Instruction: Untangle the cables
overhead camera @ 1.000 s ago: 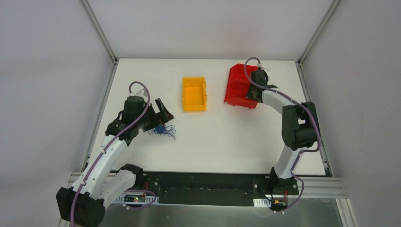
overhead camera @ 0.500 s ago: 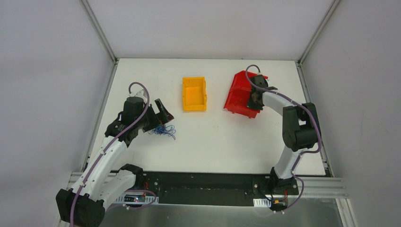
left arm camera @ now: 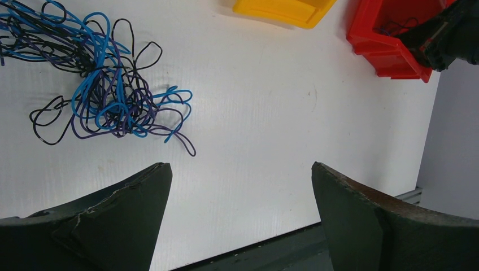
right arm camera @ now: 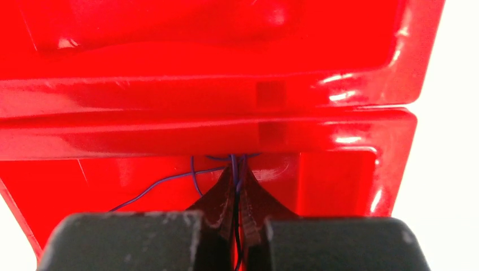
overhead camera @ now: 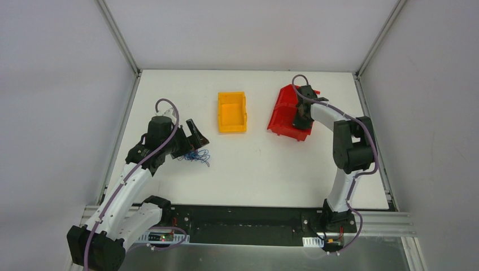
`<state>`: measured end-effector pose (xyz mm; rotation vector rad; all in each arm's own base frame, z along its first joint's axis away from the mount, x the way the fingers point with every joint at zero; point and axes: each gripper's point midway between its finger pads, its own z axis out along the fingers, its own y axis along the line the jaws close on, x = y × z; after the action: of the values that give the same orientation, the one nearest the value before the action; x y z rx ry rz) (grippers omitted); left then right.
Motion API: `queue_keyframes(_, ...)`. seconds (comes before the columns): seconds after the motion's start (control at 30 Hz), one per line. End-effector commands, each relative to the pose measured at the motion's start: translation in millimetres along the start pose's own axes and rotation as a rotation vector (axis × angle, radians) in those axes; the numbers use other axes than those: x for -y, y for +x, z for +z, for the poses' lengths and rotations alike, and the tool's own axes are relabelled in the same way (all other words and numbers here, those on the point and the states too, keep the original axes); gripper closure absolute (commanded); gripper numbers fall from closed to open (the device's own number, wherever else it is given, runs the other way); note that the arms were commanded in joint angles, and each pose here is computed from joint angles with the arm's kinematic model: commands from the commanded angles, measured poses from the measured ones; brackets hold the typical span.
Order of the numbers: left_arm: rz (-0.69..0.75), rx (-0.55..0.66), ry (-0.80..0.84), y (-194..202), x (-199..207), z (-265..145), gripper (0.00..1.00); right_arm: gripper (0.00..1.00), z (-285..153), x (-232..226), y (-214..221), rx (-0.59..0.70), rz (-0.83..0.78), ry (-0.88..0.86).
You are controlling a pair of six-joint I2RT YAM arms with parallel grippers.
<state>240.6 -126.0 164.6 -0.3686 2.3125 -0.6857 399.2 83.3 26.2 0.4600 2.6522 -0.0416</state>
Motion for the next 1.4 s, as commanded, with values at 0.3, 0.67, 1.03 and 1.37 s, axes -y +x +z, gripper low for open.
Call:
queue_keyframes(0.3,0.016,0.016,0.024,-8.3,9.7,0.2,0.01,0.66,-31.2,-11.8,-17.8,0.006,0.007,-0.057)
queue_keyframes(0.67,0.016,0.018,0.031,-14.9,15.9,0.7,0.01,0.48,-79.9,-12.6,-42.5,0.104,0.032,-0.102)
queue_keyframes(1.03,-0.036,-0.011,-0.130,-9.9,-13.5,13.2,0.01,0.18,-138.1,-18.4,-56.5,0.206,0.068,-0.224)
queue_keyframes(1.37,-0.044,0.000,-0.354,-15.2,-51.1,19.7,0.01,0.10,-181.0,-50.1,-25.3,0.169,0.060,-0.466)
